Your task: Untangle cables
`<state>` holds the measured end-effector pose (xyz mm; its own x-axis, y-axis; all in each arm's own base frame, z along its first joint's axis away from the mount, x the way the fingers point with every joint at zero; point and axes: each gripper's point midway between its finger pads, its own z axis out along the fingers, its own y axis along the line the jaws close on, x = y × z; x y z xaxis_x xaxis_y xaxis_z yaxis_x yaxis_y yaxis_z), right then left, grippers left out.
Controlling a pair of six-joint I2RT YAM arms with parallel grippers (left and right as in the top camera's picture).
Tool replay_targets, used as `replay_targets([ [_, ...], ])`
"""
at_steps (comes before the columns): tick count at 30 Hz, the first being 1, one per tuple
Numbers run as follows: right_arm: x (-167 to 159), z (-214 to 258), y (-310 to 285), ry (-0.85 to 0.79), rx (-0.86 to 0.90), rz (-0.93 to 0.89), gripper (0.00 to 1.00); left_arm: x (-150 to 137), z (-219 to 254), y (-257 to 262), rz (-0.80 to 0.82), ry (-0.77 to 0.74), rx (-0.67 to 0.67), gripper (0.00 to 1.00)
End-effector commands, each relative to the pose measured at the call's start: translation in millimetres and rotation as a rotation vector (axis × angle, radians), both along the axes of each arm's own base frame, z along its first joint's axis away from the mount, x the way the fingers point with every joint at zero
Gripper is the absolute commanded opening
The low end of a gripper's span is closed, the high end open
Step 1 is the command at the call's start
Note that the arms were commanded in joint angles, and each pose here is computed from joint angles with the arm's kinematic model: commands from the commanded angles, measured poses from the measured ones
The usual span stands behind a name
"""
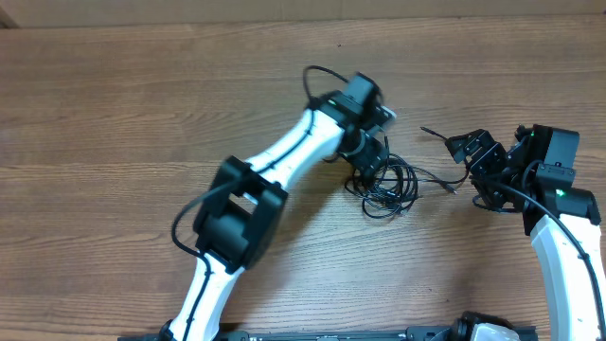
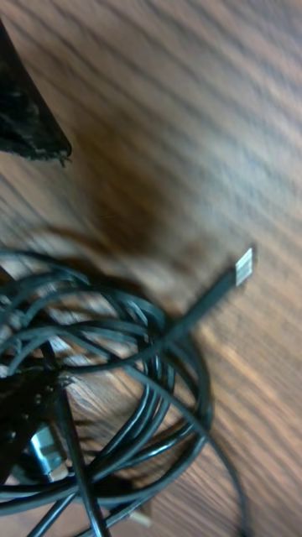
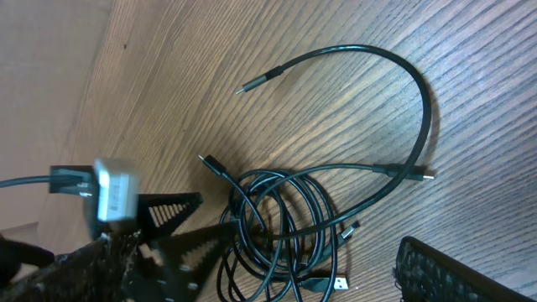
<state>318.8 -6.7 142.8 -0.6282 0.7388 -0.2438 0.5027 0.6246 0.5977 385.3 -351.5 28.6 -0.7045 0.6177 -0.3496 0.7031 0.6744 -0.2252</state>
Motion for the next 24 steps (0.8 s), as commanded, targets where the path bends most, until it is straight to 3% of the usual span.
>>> replay_targets([
  [1, 5.3, 10.7, -0.9, -0.028, -0.004, 0.008, 1.0, 10.5, -12.6, 12.7, -0.01, -0.163, 0.207, 0.68],
  [2, 4.6, 10.1, -0.7, -0.024, -0.003, 0.008, 1.0, 11.9, -16.4, 15.3, 0.009, -0.18, 0.241, 0.62],
  [7, 2.7, 8.7, -0.2, -0.014, -0.001, 0.008, 1.0, 14.2, -27.6, 22.7, 0.057, -0.205, 0.314, 0.51],
  [12, 2.7, 9.0, 0.7, -0.015, 0.003, 0.012, 1.0, 12.3, -30.3, 22.6, 0.088, -0.181, 0.301, 0.5],
  [13, 2.6, 9.2, 1.6, -0.016, 0.007, 0.015, 1.0, 10.4, -30.6, 20.3, 0.082, -0.17, 0.289, 0.46],
  [14, 2.6, 9.7, 3.1, -0.018, 0.015, 0.02, 1.0, 8.3, -30.9, 18.0, 0.077, -0.158, 0.276, 0.3],
  [15, 2.4, 10.3, 5.0, -0.019, 0.024, 0.026, 1.0, 7.9, -31.0, 17.8, 0.095, -0.151, 0.271, 0.04],
  [20, 1.9, 10.0, 10.7, -0.017, 0.032, 0.047, 1.0, 29.1, -22.4, 57.1, 0.43, -0.13, 0.312, 0.04],
  [24, -3.2, 7.0, 35.3, 0.006, 0.04, 0.119, 1.0, 42.5, 13.8, 88.1, 0.638, -0.088, 0.276, 0.04],
])
